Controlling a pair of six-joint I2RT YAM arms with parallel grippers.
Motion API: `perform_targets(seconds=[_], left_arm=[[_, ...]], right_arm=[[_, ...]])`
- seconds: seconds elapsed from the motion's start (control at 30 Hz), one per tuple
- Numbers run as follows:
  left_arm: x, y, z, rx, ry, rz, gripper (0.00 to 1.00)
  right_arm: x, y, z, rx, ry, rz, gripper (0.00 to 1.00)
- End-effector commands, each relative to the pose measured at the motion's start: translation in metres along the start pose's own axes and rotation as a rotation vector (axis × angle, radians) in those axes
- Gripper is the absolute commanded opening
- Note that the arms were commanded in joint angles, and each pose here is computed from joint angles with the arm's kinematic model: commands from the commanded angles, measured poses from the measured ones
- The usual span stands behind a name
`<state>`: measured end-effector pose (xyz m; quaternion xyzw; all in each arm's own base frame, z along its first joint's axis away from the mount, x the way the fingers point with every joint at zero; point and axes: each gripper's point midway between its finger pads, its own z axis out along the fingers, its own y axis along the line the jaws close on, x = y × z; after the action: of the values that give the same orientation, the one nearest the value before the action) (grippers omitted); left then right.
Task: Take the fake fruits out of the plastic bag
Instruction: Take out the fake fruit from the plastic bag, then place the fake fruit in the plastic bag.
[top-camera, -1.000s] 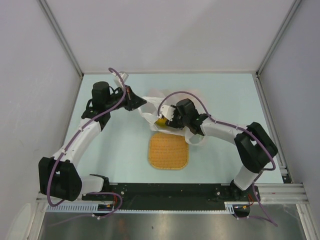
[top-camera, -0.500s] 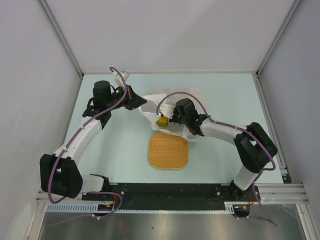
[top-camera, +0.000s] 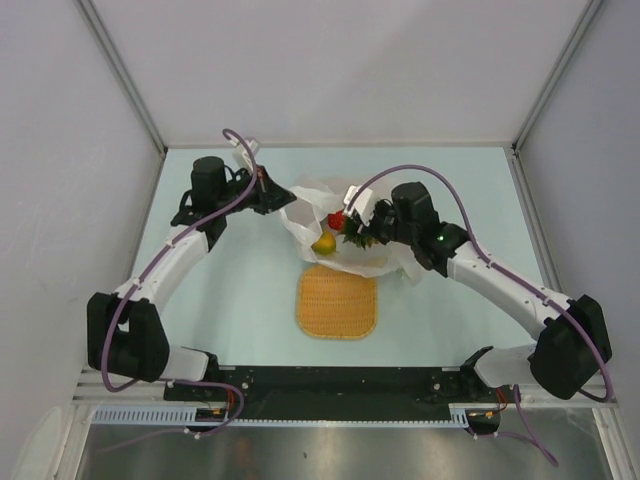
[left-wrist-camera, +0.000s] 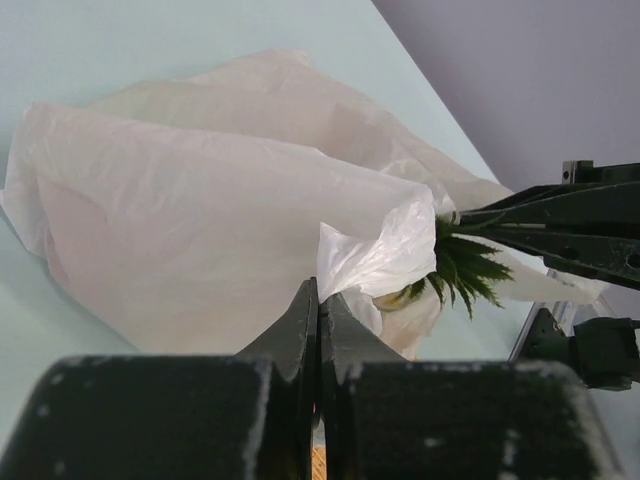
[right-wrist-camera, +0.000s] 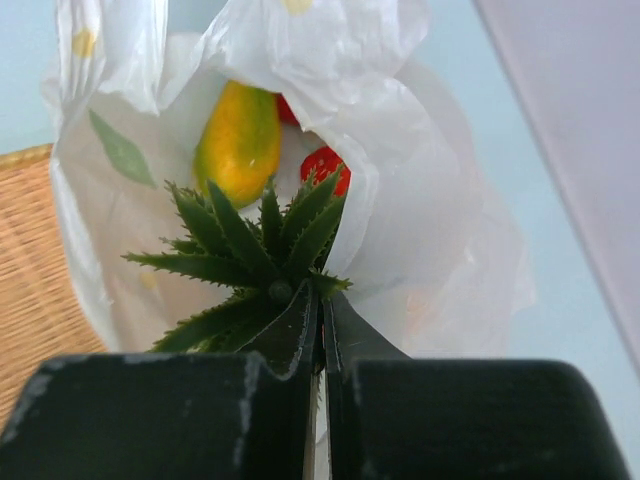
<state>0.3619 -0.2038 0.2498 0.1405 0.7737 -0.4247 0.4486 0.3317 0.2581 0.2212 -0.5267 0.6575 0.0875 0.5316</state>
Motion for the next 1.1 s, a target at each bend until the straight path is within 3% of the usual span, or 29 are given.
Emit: perform_targets(seconds=[0.0, 0.17, 0.3, 0.53, 0.63, 0.9, 1.07], left_arm=[[-0.027, -0.008, 0.001, 0.022, -0.051, 0.050, 0.02], [-0.023, -0.002, 0.007, 0.024, -0.033, 0.060, 0.07], [-0.021, 0.002, 0.011, 0.015, -0.015, 0.080, 0.12], [-0.037, 0.003, 0.014, 0.000, -0.039, 0.145, 0.12], [-0.045, -0.001, 0.015, 0.000, -0.041, 0.147, 0.00], [-0.059, -0.022, -0.007, 0.001, -0.088, 0.180, 0.00], [-0.049, -0.021, -0.015, -0.021, -0.104, 0.195, 0.01]], right_arm=[[-0.047, -0.004, -0.020, -0.059, -0.117, 0.130, 0.00], [-0.079, 0.004, -0.035, -0.118, -0.182, 0.189, 0.00], [-0.100, 0.024, -0.048, -0.177, -0.222, 0.143, 0.00], [-0.126, 0.073, -0.055, -0.314, -0.254, 0.107, 0.00], [-0.136, 0.079, -0.053, -0.328, -0.260, 0.125, 0.00], [-0.066, 0.016, -0.017, -0.183, -0.060, 0.447, 0.00], [-0.058, 0.033, -0.013, -0.318, 0.012, 0.487, 0.00]])
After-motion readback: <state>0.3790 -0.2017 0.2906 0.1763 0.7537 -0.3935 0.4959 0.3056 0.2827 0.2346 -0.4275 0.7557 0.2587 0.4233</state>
